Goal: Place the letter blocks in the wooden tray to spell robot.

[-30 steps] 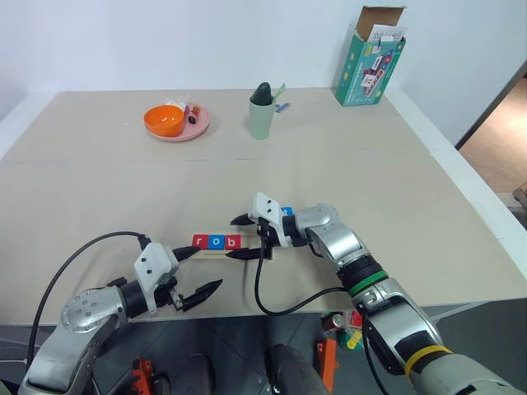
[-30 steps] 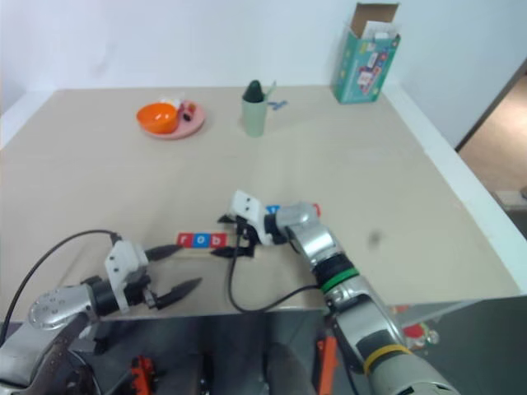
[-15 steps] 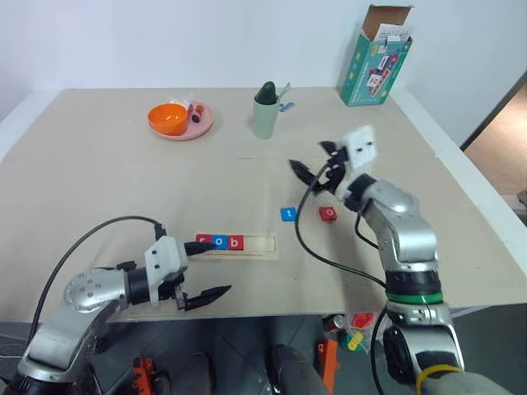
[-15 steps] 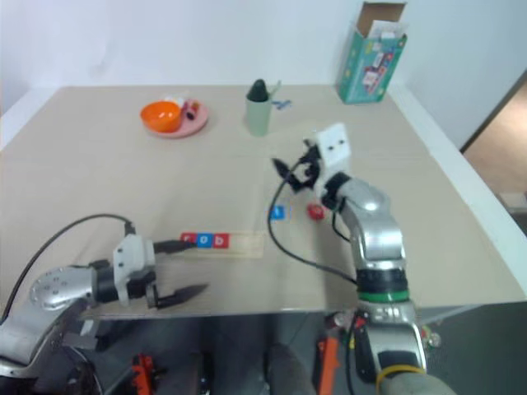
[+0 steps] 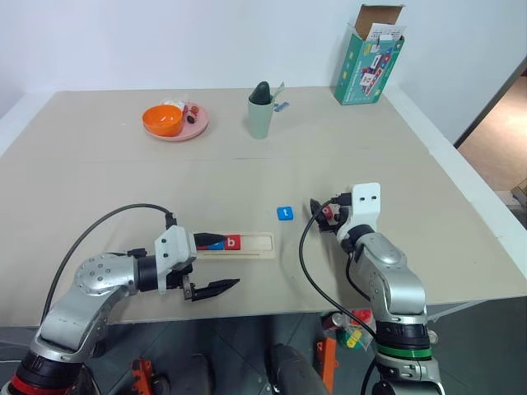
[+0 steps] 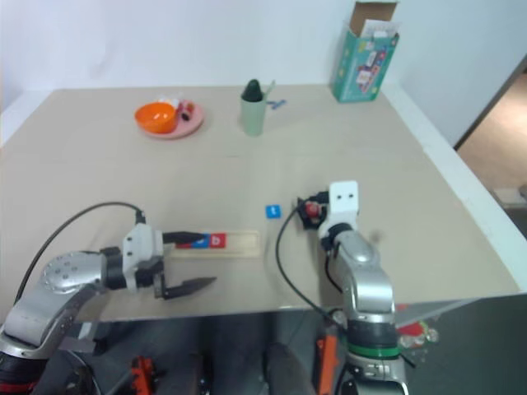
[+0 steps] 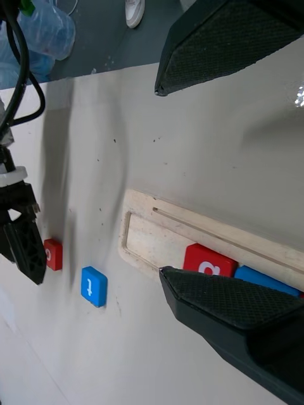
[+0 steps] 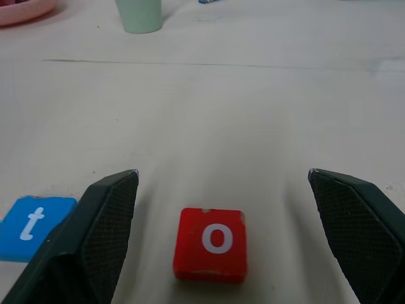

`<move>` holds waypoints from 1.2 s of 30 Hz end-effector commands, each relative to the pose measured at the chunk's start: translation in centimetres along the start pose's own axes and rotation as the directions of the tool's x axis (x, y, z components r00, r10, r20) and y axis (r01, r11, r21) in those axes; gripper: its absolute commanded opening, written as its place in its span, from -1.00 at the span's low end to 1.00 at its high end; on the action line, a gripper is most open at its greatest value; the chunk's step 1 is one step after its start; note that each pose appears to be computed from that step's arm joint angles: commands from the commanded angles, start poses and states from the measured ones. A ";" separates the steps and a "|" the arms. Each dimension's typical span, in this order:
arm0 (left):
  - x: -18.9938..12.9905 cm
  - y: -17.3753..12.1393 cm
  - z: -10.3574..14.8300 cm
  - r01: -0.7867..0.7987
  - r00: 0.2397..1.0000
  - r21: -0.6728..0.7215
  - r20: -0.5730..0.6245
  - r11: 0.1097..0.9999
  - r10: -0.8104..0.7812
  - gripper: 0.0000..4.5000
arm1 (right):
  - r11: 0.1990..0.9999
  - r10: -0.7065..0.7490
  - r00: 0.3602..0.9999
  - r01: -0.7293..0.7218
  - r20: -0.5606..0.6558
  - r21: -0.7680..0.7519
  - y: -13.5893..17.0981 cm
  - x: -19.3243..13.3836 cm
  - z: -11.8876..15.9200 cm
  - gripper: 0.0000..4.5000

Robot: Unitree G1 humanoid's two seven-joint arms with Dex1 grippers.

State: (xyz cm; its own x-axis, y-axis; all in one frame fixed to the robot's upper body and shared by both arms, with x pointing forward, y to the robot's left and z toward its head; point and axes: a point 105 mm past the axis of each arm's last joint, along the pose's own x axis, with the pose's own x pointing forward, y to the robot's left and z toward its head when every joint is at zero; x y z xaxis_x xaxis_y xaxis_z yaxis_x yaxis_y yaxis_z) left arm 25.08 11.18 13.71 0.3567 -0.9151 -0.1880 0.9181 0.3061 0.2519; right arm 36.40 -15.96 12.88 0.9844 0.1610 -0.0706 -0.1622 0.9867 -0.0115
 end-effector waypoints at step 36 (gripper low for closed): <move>0.1 -0.6 -0.3 0.002 0.999 0.021 -0.032 1.000 -0.002 1.00 | 0.992 0.080 0.995 -0.074 0.062 -0.099 2.8 -4.8 1.4 -0.47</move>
State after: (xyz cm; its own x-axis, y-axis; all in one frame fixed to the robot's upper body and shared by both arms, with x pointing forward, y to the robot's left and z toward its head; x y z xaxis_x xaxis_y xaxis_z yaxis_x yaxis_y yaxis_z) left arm 24.87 11.21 12.70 0.3629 -0.9034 -0.2285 0.9197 0.3078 0.2439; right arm 32.34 -14.45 13.37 0.9741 0.2212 -0.0468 -0.2245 0.9707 -0.0858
